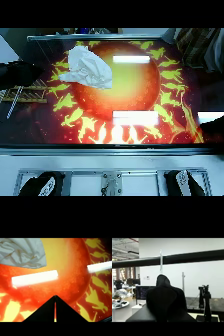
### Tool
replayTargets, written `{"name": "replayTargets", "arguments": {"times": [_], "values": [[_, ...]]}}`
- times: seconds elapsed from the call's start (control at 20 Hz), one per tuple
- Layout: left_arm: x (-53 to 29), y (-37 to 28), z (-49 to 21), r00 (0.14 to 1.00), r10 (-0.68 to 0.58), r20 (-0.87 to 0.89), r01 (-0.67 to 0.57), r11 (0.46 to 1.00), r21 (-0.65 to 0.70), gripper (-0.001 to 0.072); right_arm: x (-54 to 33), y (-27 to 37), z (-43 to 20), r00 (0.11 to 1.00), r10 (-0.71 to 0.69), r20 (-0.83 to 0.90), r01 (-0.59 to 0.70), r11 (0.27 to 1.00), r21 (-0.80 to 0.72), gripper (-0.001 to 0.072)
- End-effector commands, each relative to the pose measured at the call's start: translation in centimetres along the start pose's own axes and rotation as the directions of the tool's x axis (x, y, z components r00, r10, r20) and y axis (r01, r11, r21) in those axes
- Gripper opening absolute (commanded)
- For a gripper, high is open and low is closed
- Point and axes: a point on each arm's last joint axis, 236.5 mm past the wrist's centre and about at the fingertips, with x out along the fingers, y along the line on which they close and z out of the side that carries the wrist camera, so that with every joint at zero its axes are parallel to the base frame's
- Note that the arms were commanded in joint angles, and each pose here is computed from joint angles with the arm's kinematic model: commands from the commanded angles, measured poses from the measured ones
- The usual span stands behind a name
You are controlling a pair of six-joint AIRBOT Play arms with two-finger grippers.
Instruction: Fold the clothes and pants, and hang the long-sleeved shirts on hangers.
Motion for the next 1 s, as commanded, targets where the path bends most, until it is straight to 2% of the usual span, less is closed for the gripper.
{"name": "replayTargets", "arguments": {"times": [0.0,0.2,0.25,0.3,0.35,0.4,0.65,0.85,0.95], "values": [[0.0,0.0,0.0,1.0,0.001,0.001,-0.001,1.0,-0.001,0.002,0.0,0.0,-1.8,0.999,0.0,-0.044,0.004,0.997,0.08,0.0021],[0.0,0.0,0.0,1.0,0.001,0.001,-0.001,1.0,-0.001,0.002,-0.1,0.1,-2.7,0.998,0.003,-0.067,0.006,0.992,0.127,0.0031],[0.0,0.0,0.0,1.0,0.001,0.001,-0.001,1.0,-0.001,0.002,-0.1,0.2,-2.6,0.998,0.006,-0.066,0.003,0.992,0.127,0.0051],[0.0,0.0,0.0,1.0,0.001,0.001,-0.001,1.0,-0.001,0.0021,-0.1,0.2,-2.6,0.998,0.006,-0.066,0.002,0.992,0.127,0.0222],[0.0,0.0,0.0,1.0,0.001,0.001,-0.001,1.0,-0.001,0.0021,-0.1,0.1,-2.5,0.998,0.006,-0.065,0.003,0.992,0.128,0.0472],[0.0,0.0,0.0,1.0,0.001,0.001,-0.001,1.0,-0.001,0.0021,-0.2,0.1,-2.3,0.998,0.006,-0.061,0.002,0.992,0.128,0.0564],[0.0,0.0,0.0,1.0,0.001,0.001,-0.001,1.0,-0.001,0.002,-1.9,1.7,1.7,0.996,0.092,0.02,-0.094,0.986,0.141,0.0562],[0.0,0.0,0.0,1.0,0.001,0.002,-0.001,1.0,-0.001,0.0021,-5.1,5.4,6.9,0.952,0.272,0.139,-0.289,0.949,0.129,0.0563],[0.0,0.0,0.0,1.0,0.001,0.002,-0.001,1.0,-0.001,0.002,-7.4,8.1,9.2,0.897,0.395,0.197,-0.42,0.901,0.105,0.0563]]}}
